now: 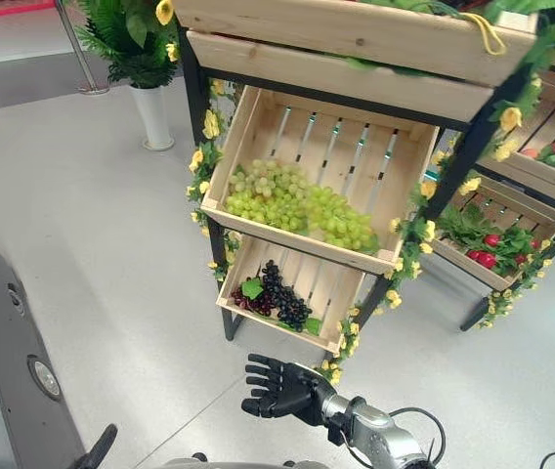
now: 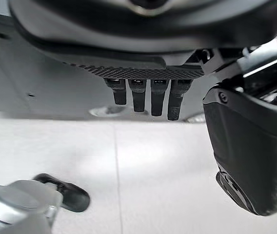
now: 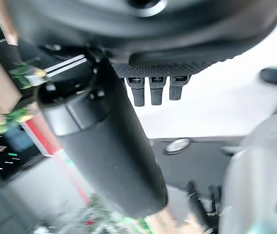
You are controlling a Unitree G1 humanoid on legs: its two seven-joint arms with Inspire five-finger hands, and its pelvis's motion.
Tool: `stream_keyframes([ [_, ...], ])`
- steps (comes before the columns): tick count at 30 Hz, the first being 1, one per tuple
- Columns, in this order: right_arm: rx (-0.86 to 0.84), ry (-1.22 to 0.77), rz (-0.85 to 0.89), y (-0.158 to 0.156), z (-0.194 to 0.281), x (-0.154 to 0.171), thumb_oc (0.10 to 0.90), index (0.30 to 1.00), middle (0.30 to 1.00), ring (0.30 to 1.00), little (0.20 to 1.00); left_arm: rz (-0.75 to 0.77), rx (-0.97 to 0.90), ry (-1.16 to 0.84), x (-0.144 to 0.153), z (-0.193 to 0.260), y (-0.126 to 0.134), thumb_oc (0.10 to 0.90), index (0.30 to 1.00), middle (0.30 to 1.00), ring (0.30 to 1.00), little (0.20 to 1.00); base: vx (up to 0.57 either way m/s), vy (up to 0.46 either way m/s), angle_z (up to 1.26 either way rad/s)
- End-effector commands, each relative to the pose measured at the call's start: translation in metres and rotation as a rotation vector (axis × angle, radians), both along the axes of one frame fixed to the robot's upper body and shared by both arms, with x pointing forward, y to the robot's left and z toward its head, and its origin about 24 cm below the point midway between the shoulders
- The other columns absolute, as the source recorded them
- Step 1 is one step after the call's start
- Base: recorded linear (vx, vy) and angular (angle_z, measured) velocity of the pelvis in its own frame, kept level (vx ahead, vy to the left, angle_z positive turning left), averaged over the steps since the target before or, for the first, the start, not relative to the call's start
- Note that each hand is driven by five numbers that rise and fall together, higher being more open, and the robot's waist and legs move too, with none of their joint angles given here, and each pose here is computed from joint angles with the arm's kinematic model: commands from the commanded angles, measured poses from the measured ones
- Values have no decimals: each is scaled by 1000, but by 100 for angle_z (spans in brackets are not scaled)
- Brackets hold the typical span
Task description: Pick up the fruits from the basket on one side to the basket on the other side
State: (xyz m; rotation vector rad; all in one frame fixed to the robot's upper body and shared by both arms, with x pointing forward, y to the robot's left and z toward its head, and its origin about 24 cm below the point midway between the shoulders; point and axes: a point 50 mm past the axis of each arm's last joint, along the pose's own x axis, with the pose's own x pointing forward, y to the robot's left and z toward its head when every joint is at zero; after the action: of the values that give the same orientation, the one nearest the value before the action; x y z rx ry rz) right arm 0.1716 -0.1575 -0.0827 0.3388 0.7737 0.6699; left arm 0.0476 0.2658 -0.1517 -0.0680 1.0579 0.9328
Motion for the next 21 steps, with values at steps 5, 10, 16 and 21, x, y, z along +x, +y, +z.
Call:
stream_keyframes([
  [5, 50, -45, -210, -22, 6, 32, 800, 900, 900, 900, 900, -107, 70, -153, 49, 14, 4, 800, 900, 900, 900, 900, -91, -138, 117],
  [10, 30, 85, -431, -21, -25, -1, 800, 900, 900, 900, 900, -257, 70, -158, 48, 11, -4, 800, 900, 900, 900, 900, -217, 27, 79],
  [16, -62, 220, -582, -34, -48, -18, 800, 900, 900, 900, 900, -597, 96, -264, 109, 27, -27, 800, 900, 900, 900, 900, -446, 143, 48],
  [21, -71, 256, -695, -37, -56, -29, 800, 900, 900, 900, 900, -823, 15, -264, 126, 27, -52, 800, 900, 900, 900, 900, -377, 41, 29],
])
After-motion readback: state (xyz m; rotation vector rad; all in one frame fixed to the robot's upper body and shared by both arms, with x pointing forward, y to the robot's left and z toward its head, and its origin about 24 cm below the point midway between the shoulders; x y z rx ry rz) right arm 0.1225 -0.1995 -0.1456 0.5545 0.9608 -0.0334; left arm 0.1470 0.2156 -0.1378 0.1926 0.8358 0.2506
